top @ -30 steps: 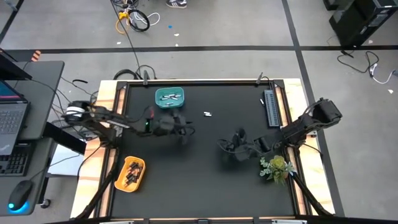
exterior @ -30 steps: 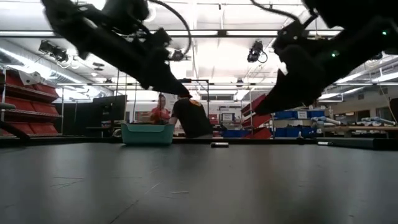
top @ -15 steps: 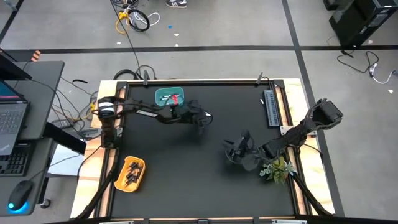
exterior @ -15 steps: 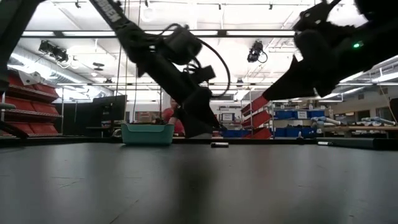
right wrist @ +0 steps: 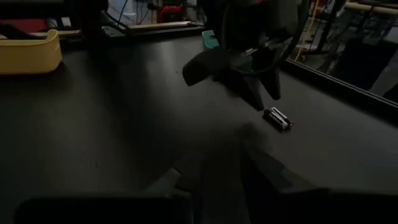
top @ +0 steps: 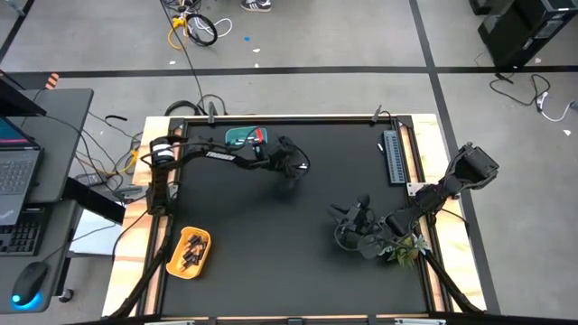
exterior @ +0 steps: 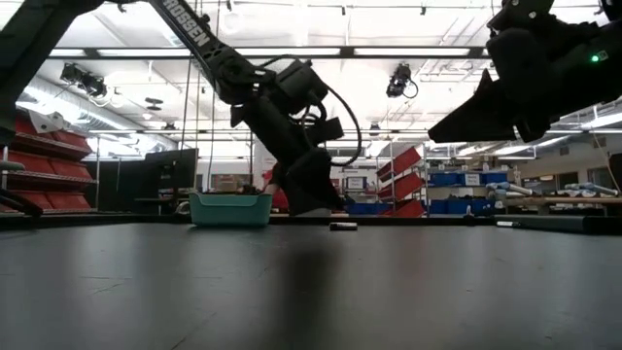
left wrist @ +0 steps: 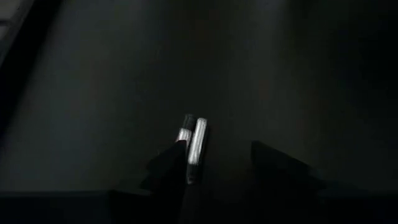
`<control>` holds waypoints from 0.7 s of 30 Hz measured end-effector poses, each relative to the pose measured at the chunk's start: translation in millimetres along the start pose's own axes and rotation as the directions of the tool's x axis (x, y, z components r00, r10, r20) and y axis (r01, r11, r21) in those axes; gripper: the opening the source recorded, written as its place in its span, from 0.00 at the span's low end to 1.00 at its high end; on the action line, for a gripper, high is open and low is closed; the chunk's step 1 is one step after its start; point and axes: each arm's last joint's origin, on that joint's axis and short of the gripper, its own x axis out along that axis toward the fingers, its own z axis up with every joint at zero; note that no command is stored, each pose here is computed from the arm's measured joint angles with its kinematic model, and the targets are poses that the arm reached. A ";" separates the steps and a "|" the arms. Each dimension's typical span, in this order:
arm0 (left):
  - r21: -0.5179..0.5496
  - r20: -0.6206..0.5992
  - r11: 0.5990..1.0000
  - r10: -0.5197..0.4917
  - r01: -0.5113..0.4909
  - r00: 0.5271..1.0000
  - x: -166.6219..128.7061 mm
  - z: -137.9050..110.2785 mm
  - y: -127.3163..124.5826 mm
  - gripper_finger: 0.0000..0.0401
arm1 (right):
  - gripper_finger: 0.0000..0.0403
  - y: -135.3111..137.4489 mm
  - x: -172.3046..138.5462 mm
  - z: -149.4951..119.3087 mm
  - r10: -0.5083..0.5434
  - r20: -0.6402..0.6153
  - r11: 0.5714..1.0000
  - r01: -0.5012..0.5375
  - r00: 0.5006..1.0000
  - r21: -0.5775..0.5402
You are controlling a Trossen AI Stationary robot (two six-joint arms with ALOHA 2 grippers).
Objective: Sort batteries
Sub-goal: Put the silver battery into the green bin
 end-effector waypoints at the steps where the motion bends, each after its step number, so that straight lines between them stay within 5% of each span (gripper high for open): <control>1: -0.004 -0.008 1.000 -0.007 0.007 1.000 1.3 -2.0 1.2 0.48 | 0.21 -0.1 0.1 0.0 -0.001 0.000 1.000 0.001 1.000 0.000; 21: -0.025 0.034 1.000 -0.003 0.004 0.999 19.5 -8.7 4.1 0.48 | 0.21 0.4 0.3 0.8 0.000 0.006 1.000 0.000 1.000 0.003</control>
